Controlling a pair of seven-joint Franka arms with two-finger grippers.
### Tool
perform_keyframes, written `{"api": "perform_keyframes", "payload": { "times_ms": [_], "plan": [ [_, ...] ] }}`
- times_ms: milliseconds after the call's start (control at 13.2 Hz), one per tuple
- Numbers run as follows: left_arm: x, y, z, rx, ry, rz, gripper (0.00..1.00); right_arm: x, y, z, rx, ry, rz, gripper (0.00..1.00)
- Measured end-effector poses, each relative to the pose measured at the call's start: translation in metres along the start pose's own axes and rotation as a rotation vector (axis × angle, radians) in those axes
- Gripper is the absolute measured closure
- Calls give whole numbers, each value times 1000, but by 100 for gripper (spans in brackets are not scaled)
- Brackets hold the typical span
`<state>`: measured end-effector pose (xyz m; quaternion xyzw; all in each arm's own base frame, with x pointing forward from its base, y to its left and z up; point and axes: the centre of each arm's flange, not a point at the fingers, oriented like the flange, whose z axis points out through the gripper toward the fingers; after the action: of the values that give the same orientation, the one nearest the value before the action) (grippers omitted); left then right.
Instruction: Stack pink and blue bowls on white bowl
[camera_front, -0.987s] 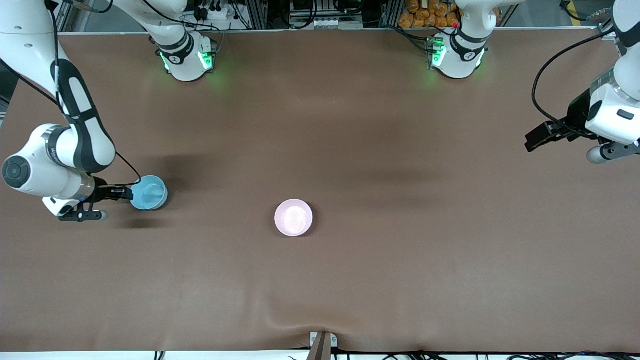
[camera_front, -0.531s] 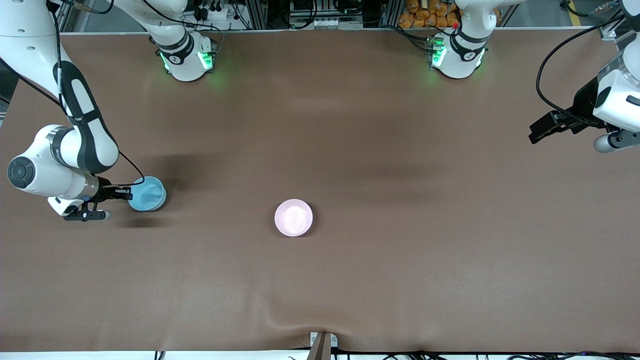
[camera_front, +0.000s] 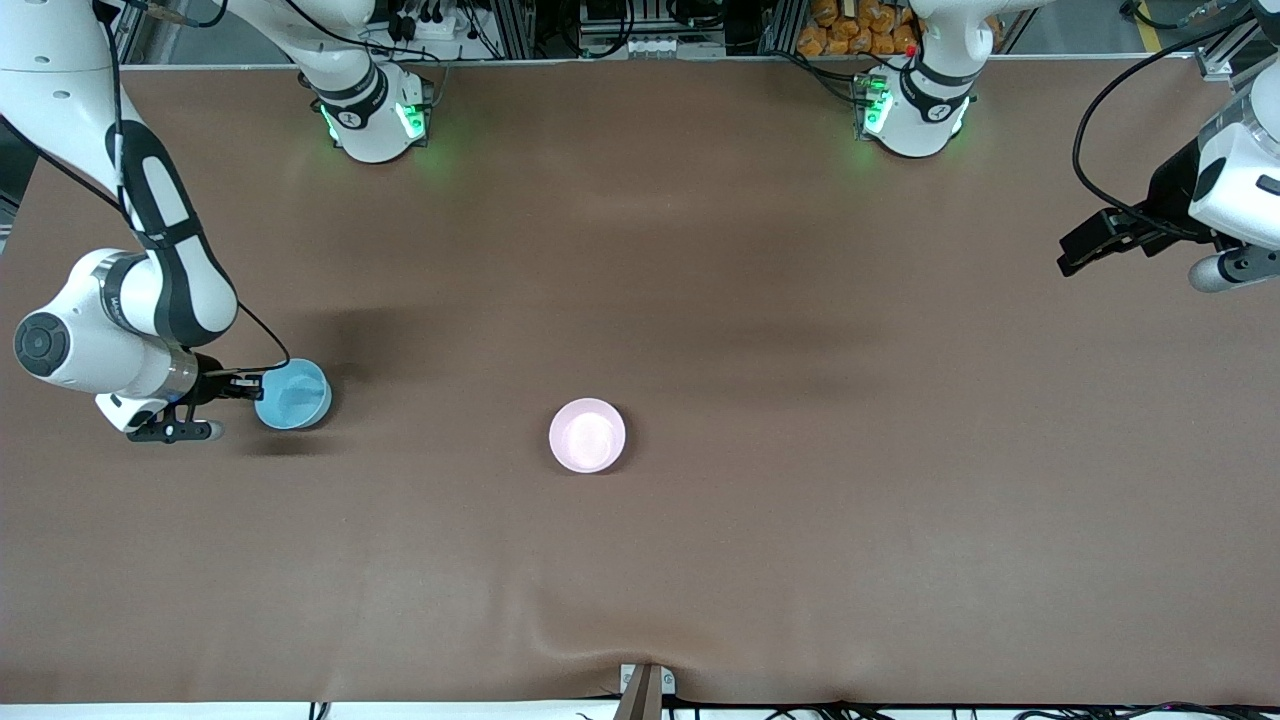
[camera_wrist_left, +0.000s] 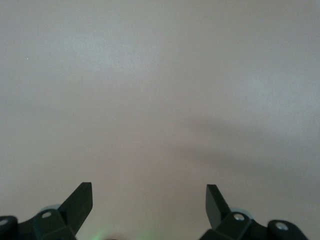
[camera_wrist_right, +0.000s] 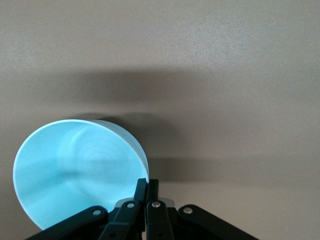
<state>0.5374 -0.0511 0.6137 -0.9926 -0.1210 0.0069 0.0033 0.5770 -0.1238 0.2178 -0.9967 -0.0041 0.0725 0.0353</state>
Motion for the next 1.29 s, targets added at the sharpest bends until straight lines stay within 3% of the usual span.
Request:
{"api": "perform_keyframes", "payload": {
  "times_ms": [228,304,531,911,1290],
  "plan": [
    [0,0,2,1,-4,0,0,11,-20,-28,161,-63,76,98],
    [0,0,2,1,-5,0,0,16,-27,-38,179,-66,101,98],
    [0,0,2,2,-7,0,0,27,-66,-49,191,-72,226,98],
    [-1,2,5,4,-12,4,0,51,-198,-86,254,-55,454,98],
    [-2,3,6,4,-15,6,0,58,-301,-107,254,-40,526,98]
  ]
}}
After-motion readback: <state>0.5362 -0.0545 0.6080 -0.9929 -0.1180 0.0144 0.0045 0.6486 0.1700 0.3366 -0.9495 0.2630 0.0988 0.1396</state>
